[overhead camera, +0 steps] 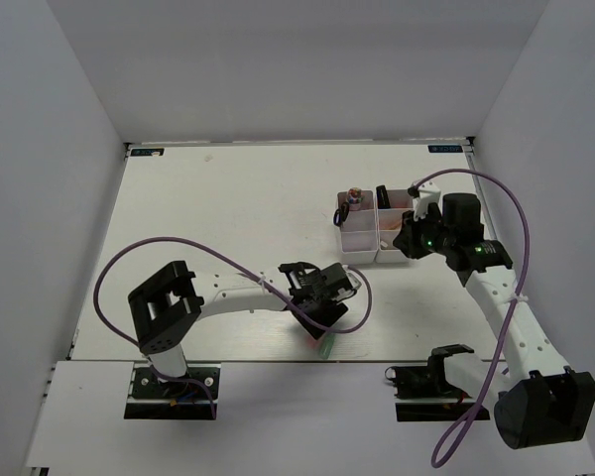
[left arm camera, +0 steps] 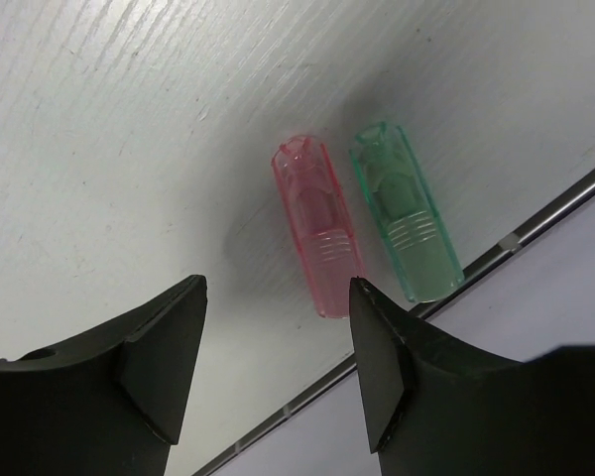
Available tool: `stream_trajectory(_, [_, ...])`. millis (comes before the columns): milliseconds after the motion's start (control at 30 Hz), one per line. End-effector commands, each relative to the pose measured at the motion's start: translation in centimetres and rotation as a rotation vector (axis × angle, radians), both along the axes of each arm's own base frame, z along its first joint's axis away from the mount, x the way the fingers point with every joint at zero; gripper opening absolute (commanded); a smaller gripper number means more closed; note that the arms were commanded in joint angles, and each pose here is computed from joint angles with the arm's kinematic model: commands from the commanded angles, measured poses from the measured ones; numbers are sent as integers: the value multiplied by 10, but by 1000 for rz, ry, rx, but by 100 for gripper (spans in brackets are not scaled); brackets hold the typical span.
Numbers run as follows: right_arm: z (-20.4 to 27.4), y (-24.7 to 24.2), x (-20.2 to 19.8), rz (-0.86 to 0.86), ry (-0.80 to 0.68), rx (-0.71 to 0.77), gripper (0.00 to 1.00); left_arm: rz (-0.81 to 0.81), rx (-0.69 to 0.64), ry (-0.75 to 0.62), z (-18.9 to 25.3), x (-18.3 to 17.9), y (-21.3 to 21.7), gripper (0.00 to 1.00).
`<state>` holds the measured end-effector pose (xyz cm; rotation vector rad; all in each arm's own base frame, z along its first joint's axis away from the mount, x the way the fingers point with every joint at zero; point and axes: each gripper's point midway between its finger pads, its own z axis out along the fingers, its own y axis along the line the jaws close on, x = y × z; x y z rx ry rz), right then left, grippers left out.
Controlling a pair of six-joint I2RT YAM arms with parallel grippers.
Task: Sort the stationery into containers
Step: Pick up the stationery from the center of the board.
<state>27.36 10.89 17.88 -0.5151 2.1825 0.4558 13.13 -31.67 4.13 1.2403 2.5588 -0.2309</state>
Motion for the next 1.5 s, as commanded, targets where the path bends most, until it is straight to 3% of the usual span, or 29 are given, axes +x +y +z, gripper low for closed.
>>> stream_trajectory(0, [13,0,7,-11,-48,21,22,7,-80,11,11,-4,-19,70])
stream_trajectory(633, [12,-4,8,-22,-48,26,24,60,-21,26,-14,-10,-16,66])
stream_trajectory(867, [13,-5,7,-25,-52,27,26,85,44,-6,-26,-11,-9,53])
stream_trajectory(1133, [15,-7,7,-31,-60,28,26,105,86,-7,-33,-12,-5,29])
stream_trajectory(1167, [16,-6,7,-29,-61,26,29,103,84,-15,-28,-12,-5,27])
stream_trajectory(1200, [15,-10,9,-49,-64,13,74,102,84,-22,-25,-9,-4,26])
stream_trajectory(1233, [15,-12,10,-52,-72,5,90,100,61,-35,-18,-6,-11,23])
stream_trajectory(1267, [15,-15,11,-66,-78,-10,90,97,54,-44,-11,-2,-11,21])
stream_trajectory(1300, [17,-17,12,-65,-90,-23,81,98,59,-47,-5,2,-7,19])
stream_trajectory(1333, [18,-23,14,-93,-98,-43,63,105,5,-60,11,12,-21,17])
stream_trajectory(1367, [18,-24,16,-102,-105,-52,36,100,-13,-57,16,15,-25,17])
stream_trajectory(1400, [16,-27,16,-119,-108,-53,3,93,-36,-61,27,24,-30,17])
stream_trajectory(1467, [15,-33,19,-153,-120,-74,1,97,-64,-57,43,35,-37,17])
